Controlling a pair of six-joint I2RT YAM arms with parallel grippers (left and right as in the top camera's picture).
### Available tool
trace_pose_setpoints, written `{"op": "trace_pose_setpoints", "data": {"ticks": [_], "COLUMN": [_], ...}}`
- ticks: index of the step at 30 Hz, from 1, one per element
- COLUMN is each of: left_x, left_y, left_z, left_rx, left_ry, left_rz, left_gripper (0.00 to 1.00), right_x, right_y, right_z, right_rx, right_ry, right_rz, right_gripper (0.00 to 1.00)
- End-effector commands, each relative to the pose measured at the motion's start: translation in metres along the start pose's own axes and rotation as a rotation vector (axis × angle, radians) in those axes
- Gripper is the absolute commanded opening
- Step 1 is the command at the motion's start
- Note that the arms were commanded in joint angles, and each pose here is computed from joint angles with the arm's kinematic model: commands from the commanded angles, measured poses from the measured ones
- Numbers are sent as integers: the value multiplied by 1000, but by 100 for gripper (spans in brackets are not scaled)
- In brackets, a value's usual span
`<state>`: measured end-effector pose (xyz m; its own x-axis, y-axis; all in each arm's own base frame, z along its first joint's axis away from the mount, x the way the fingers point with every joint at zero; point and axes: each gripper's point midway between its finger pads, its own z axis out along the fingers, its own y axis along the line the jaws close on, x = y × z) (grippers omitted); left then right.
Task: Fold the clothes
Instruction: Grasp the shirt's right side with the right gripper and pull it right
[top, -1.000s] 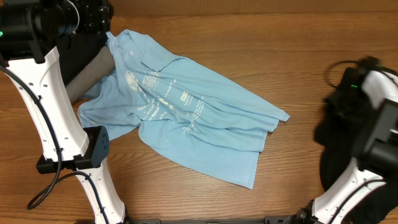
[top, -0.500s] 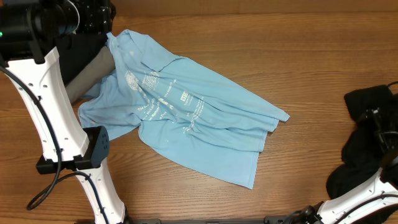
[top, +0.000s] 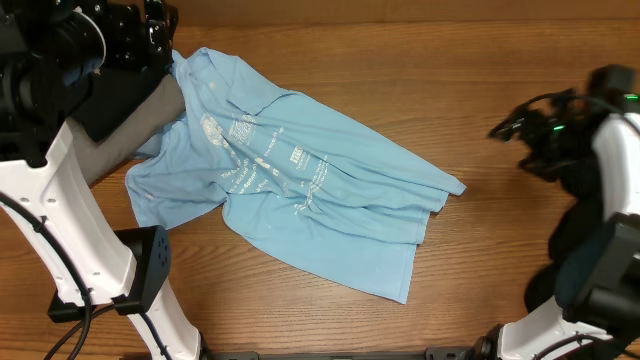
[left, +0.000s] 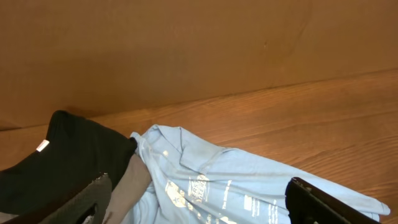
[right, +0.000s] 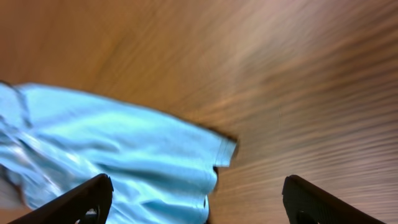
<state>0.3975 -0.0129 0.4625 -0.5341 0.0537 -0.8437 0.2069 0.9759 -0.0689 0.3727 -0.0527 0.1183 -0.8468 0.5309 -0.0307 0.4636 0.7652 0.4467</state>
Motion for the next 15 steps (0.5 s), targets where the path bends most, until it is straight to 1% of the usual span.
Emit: {"op": "trace_pose_setpoints", "data": {"ticks": [1,3,9,10,11,12,15], "left_x": [-1,-1,5,7,9,11,15], "left_y": [-3,-3,-2,-1,-1,-1,1], "left_z": [-2,-2,7,10,12,14,19], "left_rx": [13,14,24,25,26,27,29], "left_ry": [-9,-9,31,43,52,61,84], "left_rz": [15,15,3,0,-3,-6,-13], "left_gripper": [93,93,95,97,98,98,98], "right_x": [32,44,72,75,76,76,70], "right_y": [-8,-7,-14,-16,-17,-16,-12], "right_z": [46,65,101,106,110,114,120], "right_rx": [84,90,114,116,114,107,85], "right_ry": [109,126,147,145,139,130,94], "right_rz": [29,36,134,152,173,184,156], "right_gripper": [88,83,69,65,61,59,48]}}
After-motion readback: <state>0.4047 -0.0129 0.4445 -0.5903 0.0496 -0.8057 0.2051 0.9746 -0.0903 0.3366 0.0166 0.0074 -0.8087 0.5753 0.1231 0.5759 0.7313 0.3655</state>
